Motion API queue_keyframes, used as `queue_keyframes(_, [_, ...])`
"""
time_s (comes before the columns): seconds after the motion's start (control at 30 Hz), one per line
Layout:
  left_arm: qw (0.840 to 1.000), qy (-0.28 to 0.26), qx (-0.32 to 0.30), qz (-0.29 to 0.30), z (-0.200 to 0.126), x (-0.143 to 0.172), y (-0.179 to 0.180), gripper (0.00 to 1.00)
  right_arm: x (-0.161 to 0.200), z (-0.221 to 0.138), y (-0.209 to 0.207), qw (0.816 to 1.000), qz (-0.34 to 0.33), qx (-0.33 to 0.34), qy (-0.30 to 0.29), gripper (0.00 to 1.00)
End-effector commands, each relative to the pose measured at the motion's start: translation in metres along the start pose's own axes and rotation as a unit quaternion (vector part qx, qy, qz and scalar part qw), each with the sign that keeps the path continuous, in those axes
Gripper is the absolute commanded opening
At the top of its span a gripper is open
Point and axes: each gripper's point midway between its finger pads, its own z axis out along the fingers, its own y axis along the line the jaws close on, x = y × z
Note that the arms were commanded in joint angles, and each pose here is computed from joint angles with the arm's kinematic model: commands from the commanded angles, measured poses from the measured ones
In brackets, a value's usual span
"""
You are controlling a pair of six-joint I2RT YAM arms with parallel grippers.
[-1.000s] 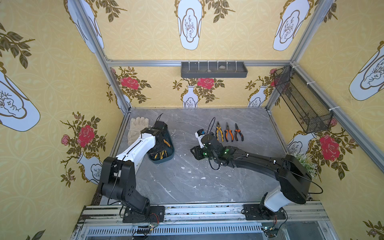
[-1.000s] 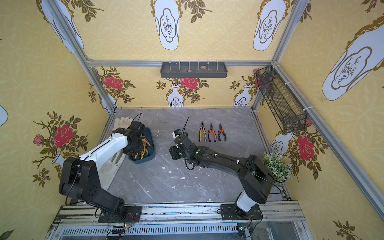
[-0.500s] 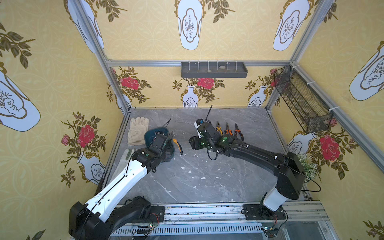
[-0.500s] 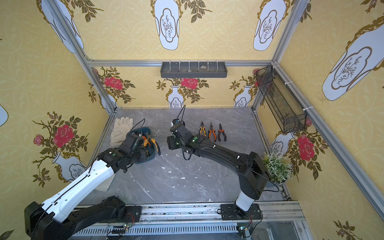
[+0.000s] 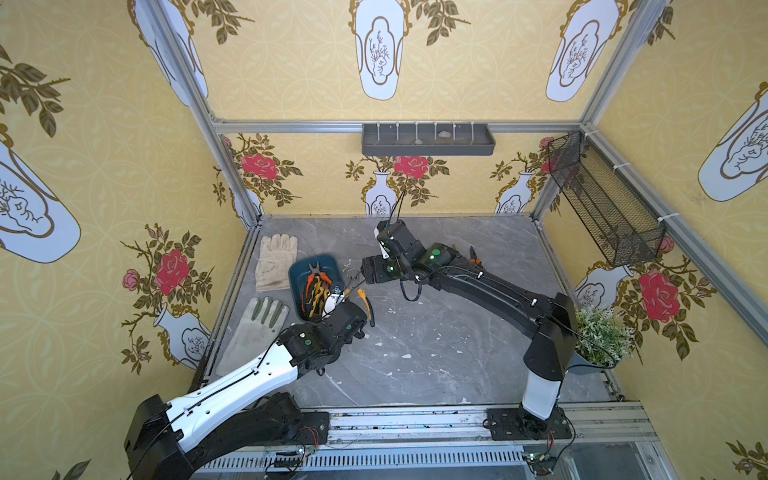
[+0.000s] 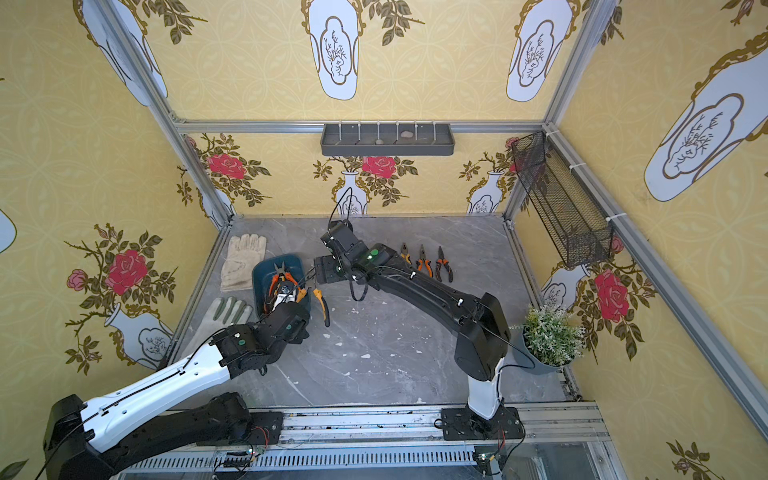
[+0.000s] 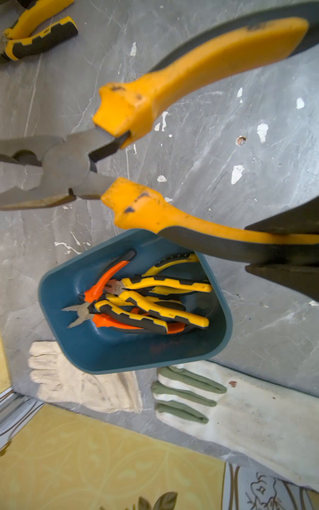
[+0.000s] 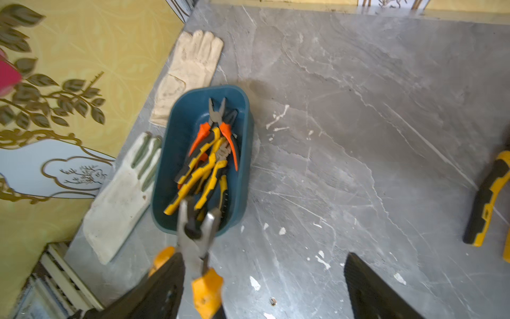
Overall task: Take the pliers out of the storage box
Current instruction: Pick up the pliers from the storage box.
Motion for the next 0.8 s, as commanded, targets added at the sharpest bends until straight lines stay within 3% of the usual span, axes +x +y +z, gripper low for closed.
queue_keyframes(0.0, [0.993, -0.105, -0.057, 0.002, -0.011, -0.031, -0.001, 0.0, 0.001, -0.006, 0.002, 0.999, 0.029, 0.012, 0.034, 0.95])
queue_keyframes(0.1, [0.985, -0.15, -0.086, 0.024, -0.022, -0.039, -0.007, 0.0, -0.007, -0.016, 0.011, 0.998, 0.048, 0.001, 0.032, 0.96])
queue_keyframes(0.3, [0.981, -0.159, -0.104, 0.032, -0.021, -0.042, -0.011, 0.0, 0.004, -0.018, 0.011, 0.995, 0.084, 0.0, 0.046, 0.92])
queue_keyframes(0.77, [0.979, -0.172, -0.109, 0.027, -0.025, -0.042, -0.013, 0.0, 0.012, -0.014, 0.014, 0.994, 0.102, -0.008, 0.042, 0.68])
